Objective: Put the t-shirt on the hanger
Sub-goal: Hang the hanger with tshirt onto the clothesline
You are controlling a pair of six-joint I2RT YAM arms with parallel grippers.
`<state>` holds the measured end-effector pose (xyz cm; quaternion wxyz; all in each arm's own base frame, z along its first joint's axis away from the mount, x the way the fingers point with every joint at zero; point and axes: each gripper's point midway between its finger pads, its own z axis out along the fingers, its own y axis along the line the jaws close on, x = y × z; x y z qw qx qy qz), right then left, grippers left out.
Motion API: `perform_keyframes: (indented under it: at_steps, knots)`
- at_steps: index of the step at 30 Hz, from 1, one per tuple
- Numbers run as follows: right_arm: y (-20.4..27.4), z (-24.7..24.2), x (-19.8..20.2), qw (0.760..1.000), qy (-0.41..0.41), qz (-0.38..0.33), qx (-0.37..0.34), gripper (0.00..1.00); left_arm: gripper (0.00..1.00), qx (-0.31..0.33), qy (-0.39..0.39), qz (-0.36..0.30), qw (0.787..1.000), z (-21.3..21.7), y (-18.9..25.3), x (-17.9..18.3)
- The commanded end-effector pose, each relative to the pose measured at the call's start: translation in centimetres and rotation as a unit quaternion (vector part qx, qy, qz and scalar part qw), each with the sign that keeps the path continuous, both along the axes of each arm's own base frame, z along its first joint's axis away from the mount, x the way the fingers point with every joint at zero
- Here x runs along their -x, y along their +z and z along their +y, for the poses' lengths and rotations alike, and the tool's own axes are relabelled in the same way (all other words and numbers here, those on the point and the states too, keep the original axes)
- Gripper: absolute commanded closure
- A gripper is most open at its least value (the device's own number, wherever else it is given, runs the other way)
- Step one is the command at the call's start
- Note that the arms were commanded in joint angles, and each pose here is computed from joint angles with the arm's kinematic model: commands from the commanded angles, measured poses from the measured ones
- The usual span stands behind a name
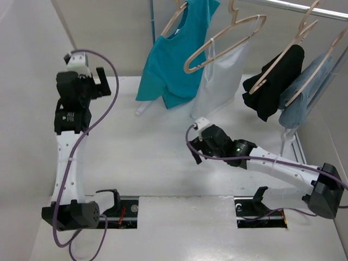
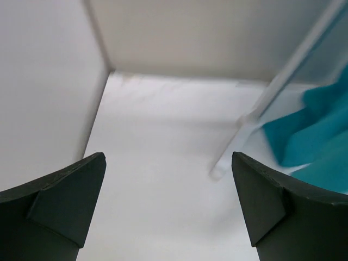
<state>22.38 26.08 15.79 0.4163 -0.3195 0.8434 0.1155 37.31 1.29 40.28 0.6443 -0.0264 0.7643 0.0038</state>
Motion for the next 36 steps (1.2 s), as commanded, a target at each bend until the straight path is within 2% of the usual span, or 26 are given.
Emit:
perform_keyframes:
  at_steps: [1, 2, 4, 5, 7, 11, 14, 18, 22, 28, 36]
  knots:
    - [-1.2, -4.2, -0.8, 0.99, -0.117, 0.048, -0.07, 0.01, 0.01, 0.01, 0.068, 0.044, 0.997, 2.7, -5.9, 1.0]
    - [-0.6, -5.7, -0.9, 0.984, -0.147, 0.047, -0.095, 0.01, 0.01, 0.002, 0.078, 0.081, 0.994, 3.2, -9.8, 1.4]
    - [-1.9, -10.5, -1.7, 0.968, -0.228, 0.048, -0.09, 0.01, 0.01, -0.003, 0.097, 0.091, 0.991, 3.8, -11.9, 2.1]
    - [-0.8, -12.4, -1.7, 0.959, -0.261, 0.031, -0.111, 0.01, 0.01, -0.004, 0.097, 0.122, 0.988, 3.8, -14.7, 2.6]
    - [-0.8, -17.5, -1.7, 0.932, -0.349, 0.011, -0.096, 0.01, 0.01, 0.001, 0.109, 0.129, 0.986, 4.0, -16.0, 3.3]
    - [0.8, -22.3, -0.7, 0.896, -0.422, -0.046, -0.133, 0.01, 0.01, 0.031, 0.12, 0.155, 0.98, 3.7, -19.4, 4.1]
    - [2.7, -23.2, 0.0, 0.884, -0.426, -0.086, -0.174, 0.01, 0.01, 0.036, 0.122, 0.172, 0.977, 3.8, -21.3, 4.5]
    - [2.8, -24.0, 0.4, 0.874, -0.438, -0.103, -0.185, 0.01, 0.01, 0.036, 0.122, 0.177, 0.976, 3.7, -21.7, 4.7]
    - [3.0, -24.5, 0.7, 0.863, -0.459, -0.097, -0.187, 0.01, 0.01, 0.04, 0.111, 0.178, 0.977, 3.4, -21.9, 4.4]
    - [2.5, -24.5, 0.4, 0.862, -0.47, -0.08, -0.173, 0.01, 0.01, 0.042, 0.106, 0.183, 0.977, 3.1, -22.3, 4.5]
    - [2.7, -24.2, -0.3, 0.85, -0.485, -0.075, -0.189, 0.01, 0.01, 0.042, 0.106, 0.188, 0.976, 3.1, -22.8, 4.7]
